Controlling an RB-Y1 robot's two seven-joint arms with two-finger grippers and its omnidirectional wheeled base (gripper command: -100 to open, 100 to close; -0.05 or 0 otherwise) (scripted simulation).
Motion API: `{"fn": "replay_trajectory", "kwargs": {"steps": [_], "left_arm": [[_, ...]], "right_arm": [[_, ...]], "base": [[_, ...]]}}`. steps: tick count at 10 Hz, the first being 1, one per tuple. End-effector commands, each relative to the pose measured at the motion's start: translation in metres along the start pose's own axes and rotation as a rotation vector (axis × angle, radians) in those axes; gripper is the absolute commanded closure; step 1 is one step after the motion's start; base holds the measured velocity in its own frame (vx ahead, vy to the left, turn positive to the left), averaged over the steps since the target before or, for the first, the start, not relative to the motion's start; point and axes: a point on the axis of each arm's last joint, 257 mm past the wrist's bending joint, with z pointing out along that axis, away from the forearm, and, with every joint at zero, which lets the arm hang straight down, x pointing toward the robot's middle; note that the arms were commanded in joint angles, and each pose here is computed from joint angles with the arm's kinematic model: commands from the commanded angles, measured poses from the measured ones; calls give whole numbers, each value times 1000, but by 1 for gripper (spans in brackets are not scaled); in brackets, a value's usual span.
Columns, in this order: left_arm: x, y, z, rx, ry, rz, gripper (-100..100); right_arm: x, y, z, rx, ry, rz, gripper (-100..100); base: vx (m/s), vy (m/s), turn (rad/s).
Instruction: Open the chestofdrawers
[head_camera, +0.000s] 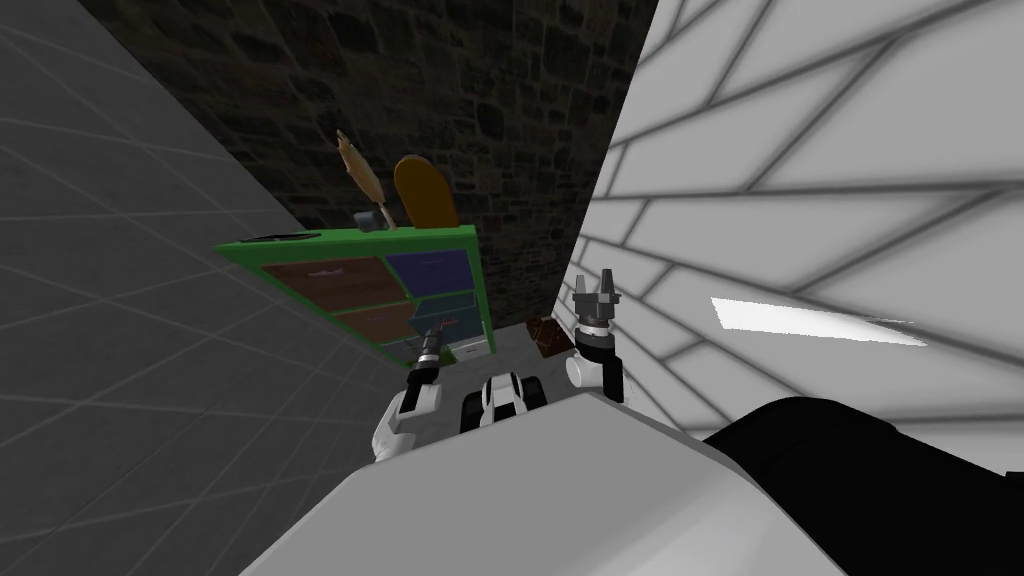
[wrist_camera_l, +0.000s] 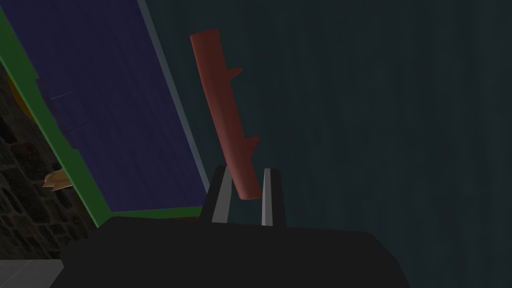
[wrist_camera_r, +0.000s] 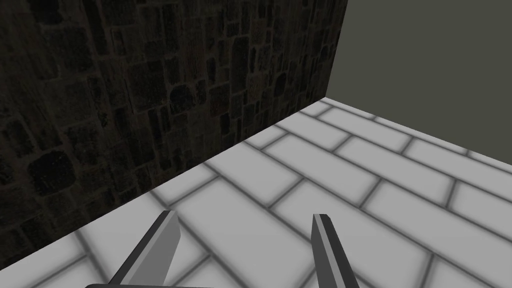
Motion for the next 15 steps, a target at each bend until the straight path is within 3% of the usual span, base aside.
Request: {"fn": "replay_trajectory", "kwargs": {"steps": [1,3,4,5,7,9,10,11,15], "left_arm": [[11,-2,15,21,22,-8,100],[17,5,23,7,34,-10,100],[24,-5,36,41,48,-16,100],[27,-7,45,46,54,-16,100],[31,10,42,10,63,-17,100],[41,-10,66,61,83,-22,100],[44,2,64,35,89,-22,100],[36,-5,76,46,72,-17,-100],[38,-11,106,40,67,-19,-100]], "right_arm": [[0,0,0,0,0,0,0],[0,0,0,0,0,0,0],[0,0,0,0,0,0,0],[0,0,0,0,0,0,0],[0,0,0,0,0,0,0],[0,0,0,0,0,0,0],[0,0,0,0,0,0,0],[0,0,0,0,0,0,0],[0,0,0,0,0,0,0]], "base": [[-72,-11,184],[-62,-20,69],[-89,-16,179],[-94,-14,118],[-22,7,-3],[-85,3,182],[-33,11,-17],[-50,27,12],[-73,21,4]]}}
